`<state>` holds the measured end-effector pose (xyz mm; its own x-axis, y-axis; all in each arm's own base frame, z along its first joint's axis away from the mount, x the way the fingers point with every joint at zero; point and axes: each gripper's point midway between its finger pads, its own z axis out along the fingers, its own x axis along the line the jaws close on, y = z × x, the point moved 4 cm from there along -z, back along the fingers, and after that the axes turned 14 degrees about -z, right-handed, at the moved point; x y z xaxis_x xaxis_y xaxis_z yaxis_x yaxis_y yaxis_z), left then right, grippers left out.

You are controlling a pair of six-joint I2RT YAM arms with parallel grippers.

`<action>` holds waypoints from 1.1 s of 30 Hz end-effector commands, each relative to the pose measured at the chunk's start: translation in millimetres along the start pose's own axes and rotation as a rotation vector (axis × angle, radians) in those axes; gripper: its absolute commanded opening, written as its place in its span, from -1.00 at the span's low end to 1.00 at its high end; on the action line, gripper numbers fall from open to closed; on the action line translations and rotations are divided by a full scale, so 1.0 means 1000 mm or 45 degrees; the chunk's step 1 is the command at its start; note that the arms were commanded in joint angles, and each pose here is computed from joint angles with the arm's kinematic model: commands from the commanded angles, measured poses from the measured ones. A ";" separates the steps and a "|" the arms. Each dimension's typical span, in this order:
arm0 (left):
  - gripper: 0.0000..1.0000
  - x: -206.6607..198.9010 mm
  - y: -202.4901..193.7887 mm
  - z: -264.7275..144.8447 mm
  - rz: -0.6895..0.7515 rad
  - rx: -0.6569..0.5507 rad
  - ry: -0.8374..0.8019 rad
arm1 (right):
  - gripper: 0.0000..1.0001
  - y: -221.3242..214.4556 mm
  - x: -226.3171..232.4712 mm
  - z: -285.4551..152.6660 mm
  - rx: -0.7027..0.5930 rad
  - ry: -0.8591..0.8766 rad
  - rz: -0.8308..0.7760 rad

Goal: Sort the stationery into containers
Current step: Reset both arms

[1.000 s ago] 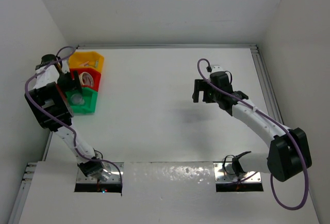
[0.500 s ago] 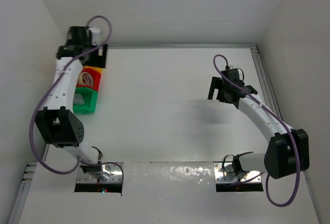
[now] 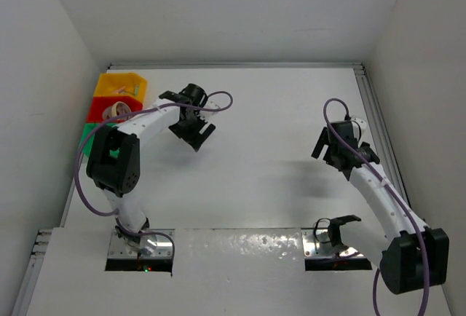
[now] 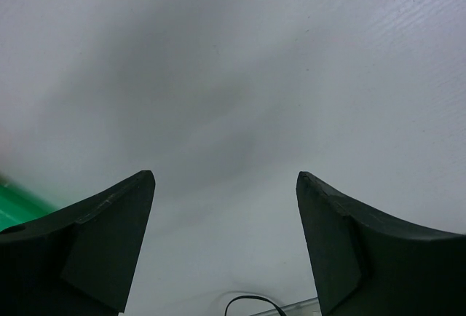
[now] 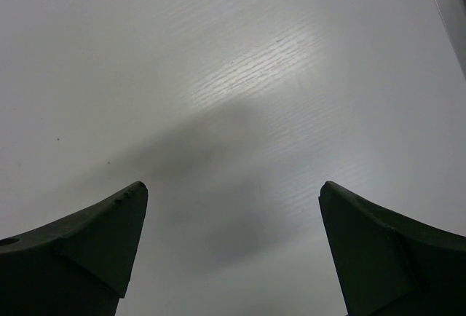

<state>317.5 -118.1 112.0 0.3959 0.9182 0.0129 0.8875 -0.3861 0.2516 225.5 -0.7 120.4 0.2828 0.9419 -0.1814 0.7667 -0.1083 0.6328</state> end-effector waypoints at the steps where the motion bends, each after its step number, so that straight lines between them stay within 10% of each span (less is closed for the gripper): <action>1: 0.53 -0.009 0.010 0.001 0.021 -0.061 0.022 | 0.98 -0.007 -0.010 -0.004 -0.028 -0.060 0.068; 33: 0.50 -0.029 0.017 -0.012 0.030 -0.106 -0.032 | 0.98 -0.011 -0.011 -0.020 -0.110 0.022 0.114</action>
<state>316.3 -133.7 108.8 0.4090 0.9116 0.0407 0.8751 -0.4045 0.2656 201.2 -4.9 129.1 0.3441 0.9320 -0.1139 0.6890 -0.1682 0.7050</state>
